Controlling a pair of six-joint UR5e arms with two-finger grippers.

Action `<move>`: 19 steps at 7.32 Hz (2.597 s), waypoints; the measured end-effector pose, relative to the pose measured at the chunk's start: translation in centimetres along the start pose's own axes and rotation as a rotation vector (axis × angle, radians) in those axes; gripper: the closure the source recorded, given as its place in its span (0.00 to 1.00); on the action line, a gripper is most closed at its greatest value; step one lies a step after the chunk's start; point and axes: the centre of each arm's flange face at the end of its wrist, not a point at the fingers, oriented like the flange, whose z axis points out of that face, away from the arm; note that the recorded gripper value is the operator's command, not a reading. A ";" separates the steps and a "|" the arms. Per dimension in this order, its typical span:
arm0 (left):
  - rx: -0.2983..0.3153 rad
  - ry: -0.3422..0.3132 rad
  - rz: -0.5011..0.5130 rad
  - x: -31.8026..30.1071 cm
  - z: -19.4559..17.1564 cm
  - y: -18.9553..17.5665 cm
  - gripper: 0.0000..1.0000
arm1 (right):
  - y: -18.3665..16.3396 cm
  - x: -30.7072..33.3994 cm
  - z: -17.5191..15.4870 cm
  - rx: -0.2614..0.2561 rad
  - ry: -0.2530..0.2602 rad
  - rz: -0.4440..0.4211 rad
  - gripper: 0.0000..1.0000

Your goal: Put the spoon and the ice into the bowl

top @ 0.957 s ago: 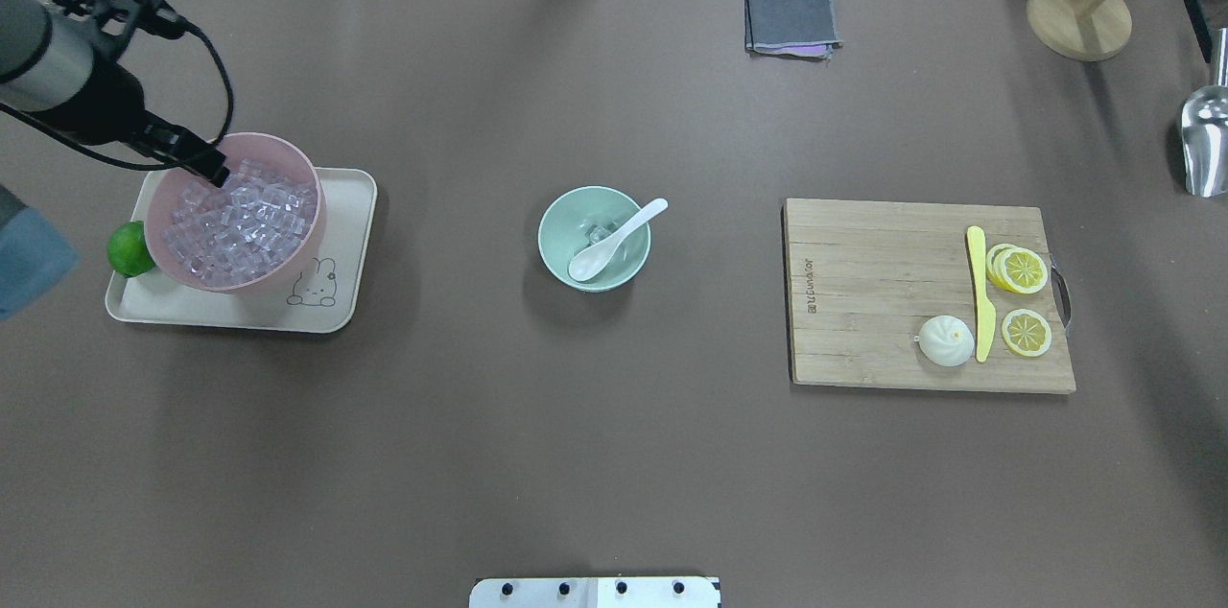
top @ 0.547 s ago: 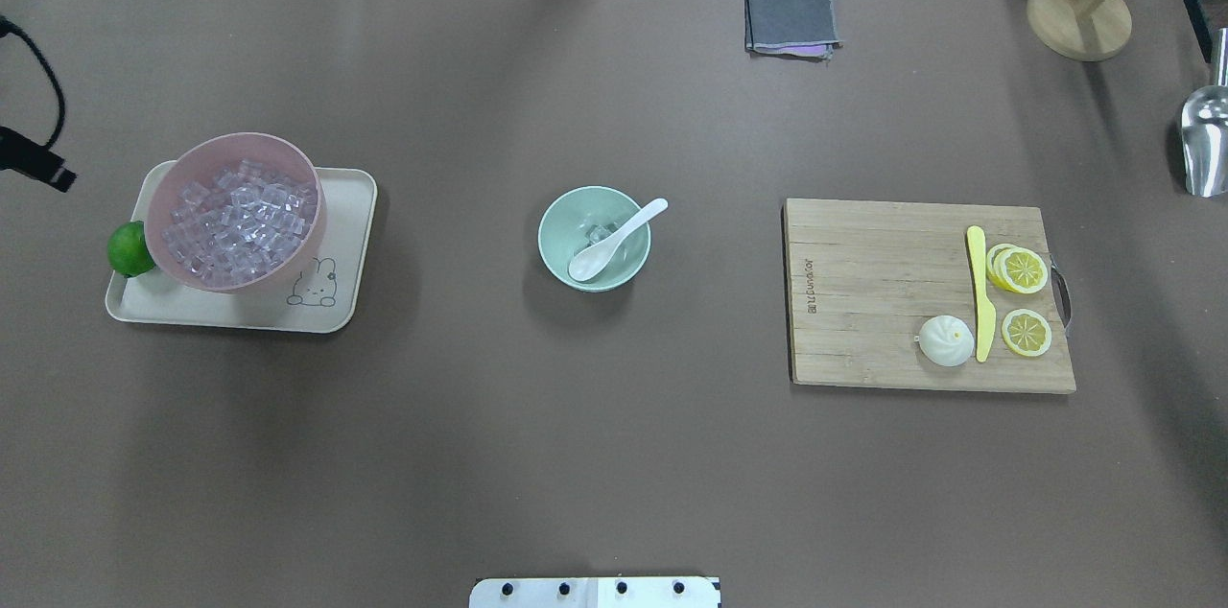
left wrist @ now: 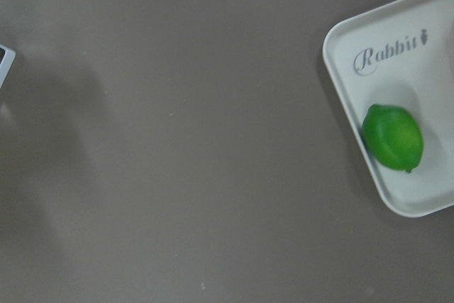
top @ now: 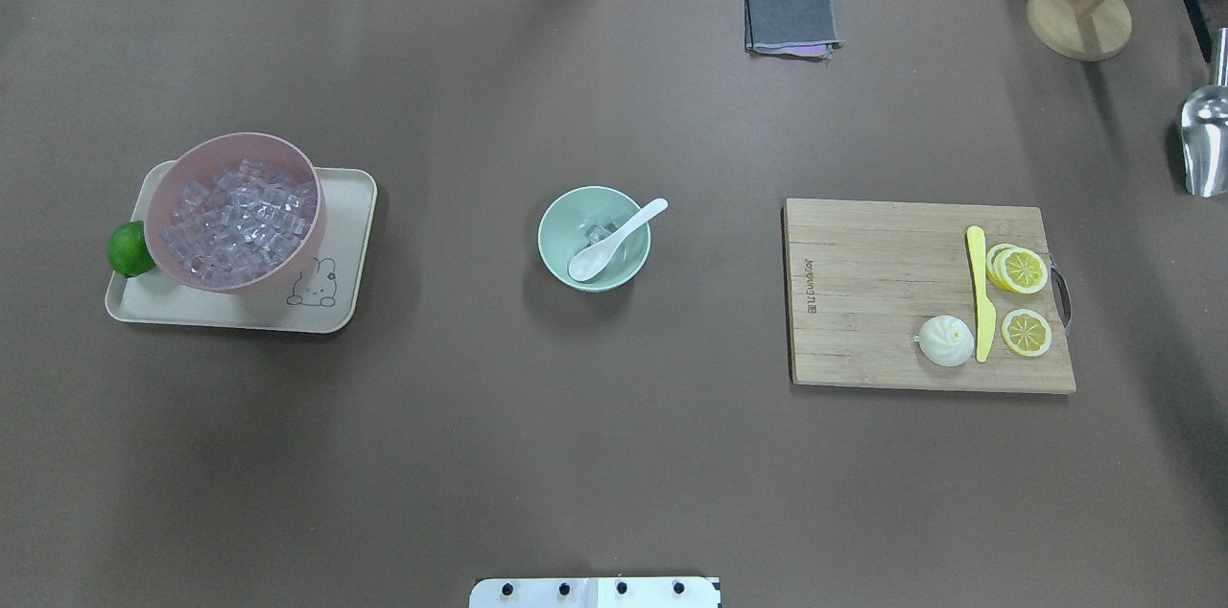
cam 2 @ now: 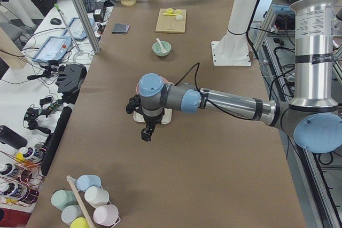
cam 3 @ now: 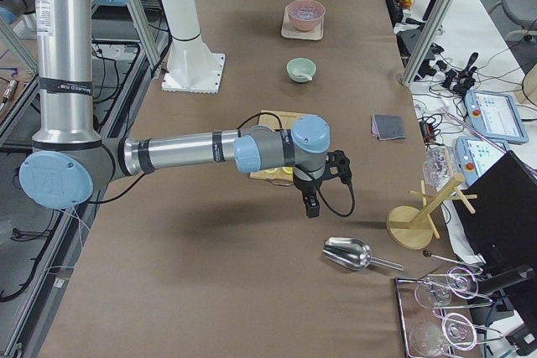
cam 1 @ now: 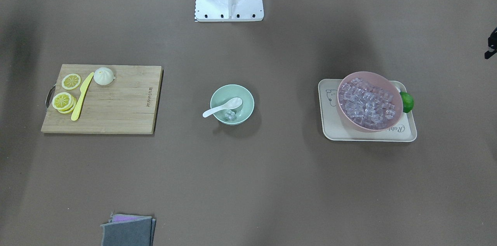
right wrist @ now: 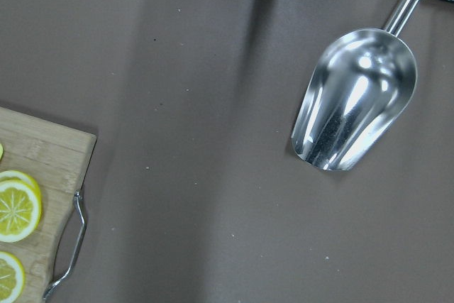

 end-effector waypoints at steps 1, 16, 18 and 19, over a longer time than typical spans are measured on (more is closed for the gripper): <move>-0.011 0.001 -0.008 -0.9 0.2 1.5 0.02 | 0.5 1.0 -0.2 -0.002 0.004 -0.006 0.00; -0.009 0.060 -0.393 -2.5 0.1 3.7 0.02 | 4.0 4.6 -1.2 -0.006 0.016 0.033 0.00; -0.001 0.054 -0.393 -2.5 -0.3 3.8 0.02 | 4.7 4.7 -1.2 -0.006 0.017 0.038 0.00; 0.004 0.052 -0.397 -2.6 -0.5 4.0 0.02 | 5.0 4.8 -1.1 -0.009 0.018 0.042 0.00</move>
